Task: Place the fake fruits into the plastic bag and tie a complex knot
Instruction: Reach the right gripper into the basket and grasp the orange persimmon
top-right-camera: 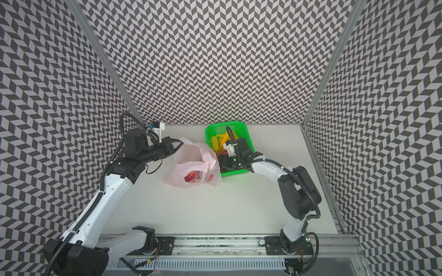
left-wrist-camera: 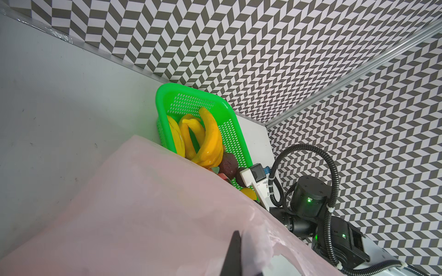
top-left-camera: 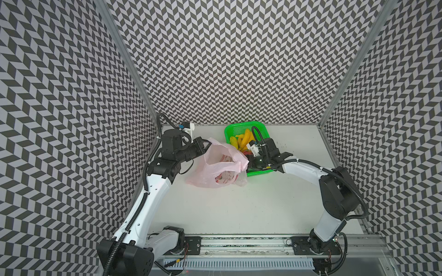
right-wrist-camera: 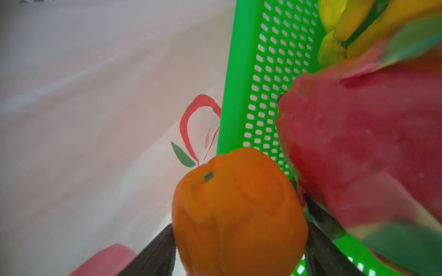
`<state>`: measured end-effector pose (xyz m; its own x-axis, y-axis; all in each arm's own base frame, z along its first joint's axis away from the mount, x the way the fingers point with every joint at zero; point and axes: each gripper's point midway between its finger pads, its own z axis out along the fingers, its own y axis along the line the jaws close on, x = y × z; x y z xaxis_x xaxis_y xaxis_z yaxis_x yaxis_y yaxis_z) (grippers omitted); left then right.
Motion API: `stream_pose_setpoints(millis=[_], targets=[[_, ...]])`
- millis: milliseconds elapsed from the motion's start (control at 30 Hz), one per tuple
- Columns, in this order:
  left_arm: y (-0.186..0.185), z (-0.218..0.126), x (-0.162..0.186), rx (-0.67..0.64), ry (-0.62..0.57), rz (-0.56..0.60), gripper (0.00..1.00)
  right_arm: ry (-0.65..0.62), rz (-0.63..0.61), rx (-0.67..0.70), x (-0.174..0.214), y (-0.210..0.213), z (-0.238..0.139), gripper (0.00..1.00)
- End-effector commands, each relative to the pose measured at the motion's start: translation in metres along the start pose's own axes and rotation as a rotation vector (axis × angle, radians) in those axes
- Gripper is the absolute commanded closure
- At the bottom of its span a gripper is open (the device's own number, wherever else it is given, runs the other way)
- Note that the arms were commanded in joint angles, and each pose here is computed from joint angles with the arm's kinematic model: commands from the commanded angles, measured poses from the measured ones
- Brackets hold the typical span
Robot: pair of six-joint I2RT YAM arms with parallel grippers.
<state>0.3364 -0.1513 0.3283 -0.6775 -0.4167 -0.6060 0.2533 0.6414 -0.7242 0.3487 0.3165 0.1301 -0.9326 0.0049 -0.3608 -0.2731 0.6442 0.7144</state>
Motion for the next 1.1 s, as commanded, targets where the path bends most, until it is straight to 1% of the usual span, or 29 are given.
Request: stream_pose_setpoints(millis=[0, 200, 267, 400, 633, 833, 1067], targets=[[-0.011, -0.006, -0.006, 0.035, -0.025, 0.024, 1.00, -0.053, -0.023, -0.002, -0.017, 0.008, 0.006, 0.20], [-0.010, -0.005, -0.006, 0.034, -0.022, 0.025, 1.00, -0.060, -0.033, 0.014, -0.020, 0.006, 0.008, 0.30], [-0.011, -0.006, -0.006, 0.034, -0.022, 0.026, 1.00, -0.061, -0.040, 0.023, -0.019, 0.005, 0.006, 0.37], [-0.010, -0.005, -0.006, 0.033, -0.021, 0.025, 1.00, -0.088, -0.061, 0.041, -0.021, 0.005, -0.002, 0.45], [-0.011, -0.006, -0.006, 0.031, -0.020, 0.025, 1.00, -0.145, -0.098, 0.055, -0.026, 0.010, -0.022, 0.48], [-0.010, -0.005, -0.006, 0.027, -0.021, 0.023, 1.00, -0.213, -0.106, 0.051, -0.026, 0.008, -0.052, 0.50], [-0.006, 0.000, -0.006, 0.024, -0.011, 0.013, 1.00, -0.262, -0.123, 0.055, -0.023, 0.007, -0.081, 0.50]])
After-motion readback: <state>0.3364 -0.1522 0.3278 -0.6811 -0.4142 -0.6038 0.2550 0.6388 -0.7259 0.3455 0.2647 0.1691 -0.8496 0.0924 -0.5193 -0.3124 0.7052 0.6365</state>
